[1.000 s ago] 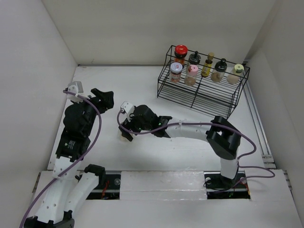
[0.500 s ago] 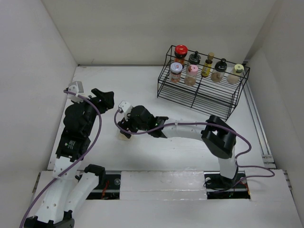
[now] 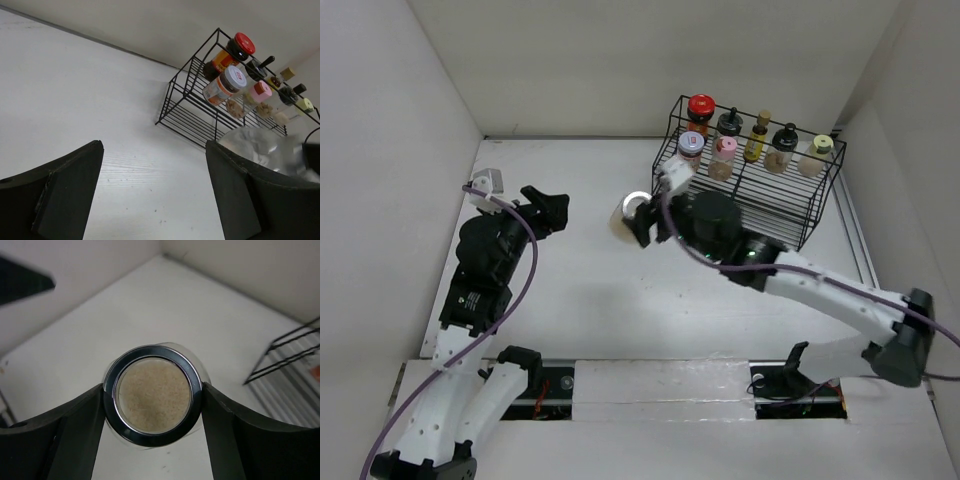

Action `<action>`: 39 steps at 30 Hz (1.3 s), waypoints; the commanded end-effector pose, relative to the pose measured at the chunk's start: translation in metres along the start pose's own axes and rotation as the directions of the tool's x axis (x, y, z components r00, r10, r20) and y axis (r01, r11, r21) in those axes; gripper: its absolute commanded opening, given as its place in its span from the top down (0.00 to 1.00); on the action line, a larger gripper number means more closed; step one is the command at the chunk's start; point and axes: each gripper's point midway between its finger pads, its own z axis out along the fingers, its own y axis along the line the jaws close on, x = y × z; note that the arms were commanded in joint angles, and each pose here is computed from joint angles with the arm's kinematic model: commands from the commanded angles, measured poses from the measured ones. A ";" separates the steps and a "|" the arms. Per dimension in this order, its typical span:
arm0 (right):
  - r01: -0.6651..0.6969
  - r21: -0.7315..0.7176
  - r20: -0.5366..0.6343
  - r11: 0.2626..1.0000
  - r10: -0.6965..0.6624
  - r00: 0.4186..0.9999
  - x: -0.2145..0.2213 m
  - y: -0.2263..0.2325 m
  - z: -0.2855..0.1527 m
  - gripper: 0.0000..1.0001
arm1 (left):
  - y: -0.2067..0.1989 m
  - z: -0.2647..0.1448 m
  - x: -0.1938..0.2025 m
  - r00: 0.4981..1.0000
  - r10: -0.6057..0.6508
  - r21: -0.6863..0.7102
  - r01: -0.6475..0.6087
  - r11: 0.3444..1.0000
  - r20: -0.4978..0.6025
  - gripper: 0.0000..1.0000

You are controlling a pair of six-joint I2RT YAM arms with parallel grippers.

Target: Organize the condiment bottles

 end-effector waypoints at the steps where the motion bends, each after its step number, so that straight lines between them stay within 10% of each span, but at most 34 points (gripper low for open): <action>1: -0.070 0.239 0.178 0.969 0.028 0.984 -0.064 -0.079 -0.044 0.54 | -0.016 0.003 -0.007 1.000 0.005 0.076 -0.005 0.997 0.007 0.20; 14: -0.176 0.732 0.203 0.658 0.036 0.978 -0.068 -0.287 -0.153 0.54 | -0.024 0.012 0.007 0.999 0.009 0.131 -0.003 0.991 -0.050 0.10; 35: -0.193 0.747 0.128 0.636 0.147 0.981 -0.001 -0.351 -0.117 0.53 | -0.022 0.016 0.011 0.998 0.009 0.122 -0.001 0.993 -0.066 0.01; 39: -0.197 0.749 0.117 0.632 0.167 0.979 0.010 -0.354 -0.111 0.40 | -0.022 0.016 0.011 0.998 0.009 0.122 -0.001 0.993 -0.066 0.01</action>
